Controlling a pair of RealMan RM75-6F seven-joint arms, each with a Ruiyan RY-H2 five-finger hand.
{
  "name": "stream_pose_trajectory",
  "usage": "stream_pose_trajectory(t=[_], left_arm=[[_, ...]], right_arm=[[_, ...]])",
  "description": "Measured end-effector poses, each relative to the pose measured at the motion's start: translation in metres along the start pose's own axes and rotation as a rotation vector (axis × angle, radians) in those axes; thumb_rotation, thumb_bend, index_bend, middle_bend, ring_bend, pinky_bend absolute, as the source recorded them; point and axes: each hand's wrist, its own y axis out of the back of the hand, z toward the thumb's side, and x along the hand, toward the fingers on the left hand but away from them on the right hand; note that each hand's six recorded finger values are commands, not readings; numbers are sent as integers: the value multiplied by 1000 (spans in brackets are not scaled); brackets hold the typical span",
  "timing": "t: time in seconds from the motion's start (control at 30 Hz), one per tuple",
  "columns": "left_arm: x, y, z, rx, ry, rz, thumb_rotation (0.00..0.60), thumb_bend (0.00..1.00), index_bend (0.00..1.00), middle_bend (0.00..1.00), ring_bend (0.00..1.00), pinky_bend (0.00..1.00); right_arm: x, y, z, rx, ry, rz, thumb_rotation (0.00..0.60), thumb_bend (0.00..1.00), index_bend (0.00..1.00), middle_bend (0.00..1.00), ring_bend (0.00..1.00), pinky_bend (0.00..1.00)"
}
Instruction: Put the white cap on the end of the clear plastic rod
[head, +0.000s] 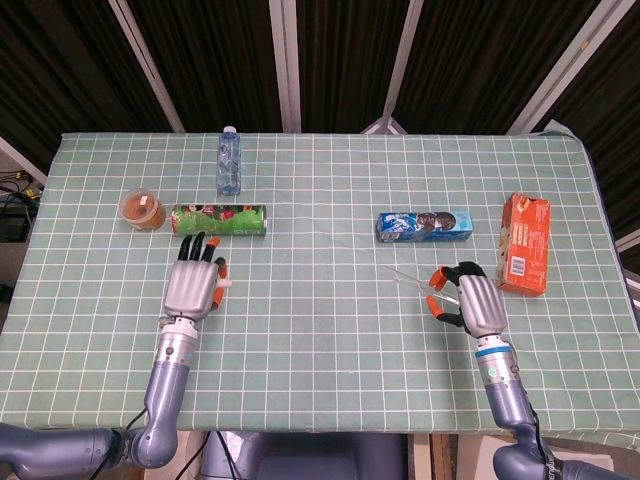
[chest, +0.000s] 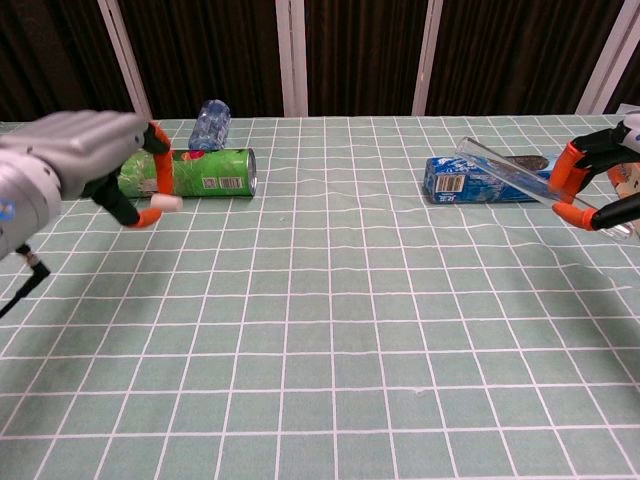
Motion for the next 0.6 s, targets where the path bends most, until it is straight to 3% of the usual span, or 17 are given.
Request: stream_pose_trajectory(t=[0.17,0.33,0.6], left_arm=[[17,44,17,20,-50,78,600,524,554,136,0,0],[30,72,36,31,-95,116,600,524,559,138,0,0],[53,118,82,142,-200,215,600,524,568,143,0,0]], right_arm=[[-7,10,14,9,25,-20,600,602,783,590,381,216],[-15,17,33,42,60,-32,600,605,786,595,381,216],[-28,17,63,127,59,-32,600,607,786,595,381,216]])
